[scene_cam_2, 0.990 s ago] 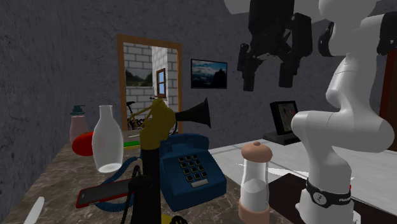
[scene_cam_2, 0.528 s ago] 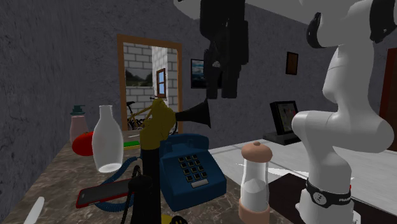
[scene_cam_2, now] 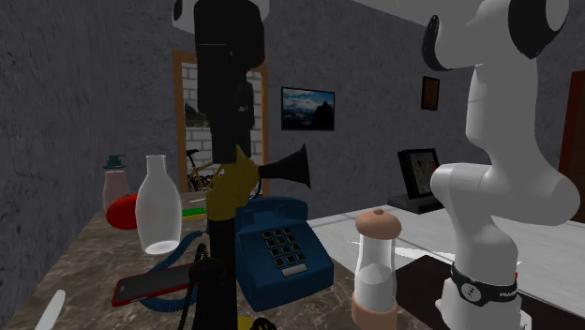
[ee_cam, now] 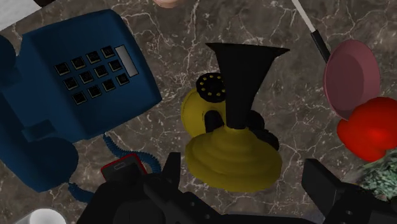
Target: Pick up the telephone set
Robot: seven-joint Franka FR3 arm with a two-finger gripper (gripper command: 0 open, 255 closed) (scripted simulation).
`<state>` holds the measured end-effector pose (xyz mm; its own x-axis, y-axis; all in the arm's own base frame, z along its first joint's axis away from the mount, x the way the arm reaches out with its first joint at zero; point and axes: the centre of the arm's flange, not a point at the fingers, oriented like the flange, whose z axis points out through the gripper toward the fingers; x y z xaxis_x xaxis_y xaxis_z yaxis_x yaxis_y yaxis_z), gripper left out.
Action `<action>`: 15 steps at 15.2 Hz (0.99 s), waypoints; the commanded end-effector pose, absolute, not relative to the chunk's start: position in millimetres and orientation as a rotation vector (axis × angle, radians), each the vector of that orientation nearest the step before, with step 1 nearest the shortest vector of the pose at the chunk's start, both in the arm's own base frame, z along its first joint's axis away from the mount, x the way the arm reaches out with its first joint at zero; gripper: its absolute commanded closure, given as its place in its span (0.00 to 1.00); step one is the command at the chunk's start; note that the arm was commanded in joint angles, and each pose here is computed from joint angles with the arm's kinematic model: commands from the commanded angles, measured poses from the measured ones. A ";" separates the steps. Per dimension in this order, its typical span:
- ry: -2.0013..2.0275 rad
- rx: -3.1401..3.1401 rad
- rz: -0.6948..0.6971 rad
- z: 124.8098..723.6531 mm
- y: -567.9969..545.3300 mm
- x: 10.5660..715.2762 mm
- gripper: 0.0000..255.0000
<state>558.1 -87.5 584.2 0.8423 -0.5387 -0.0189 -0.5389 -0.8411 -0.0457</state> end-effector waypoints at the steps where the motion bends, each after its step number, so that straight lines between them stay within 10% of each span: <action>1: 0.926 -2.951 0.028 576.1 -103.9 577.1 0.00; 10: 0.926 -2.951 0.028 536.1 -103.9 577.1 0.00; 11: 0.927 -2.951 0.028 536.7 -104.1 576.9 1.00; 15: 0.927 -2.951 0.028 536.5 -104.0 577.0 1.00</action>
<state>577.0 -104.2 537.3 0.8203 -0.5711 -0.0303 -0.5719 -0.8193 -0.0409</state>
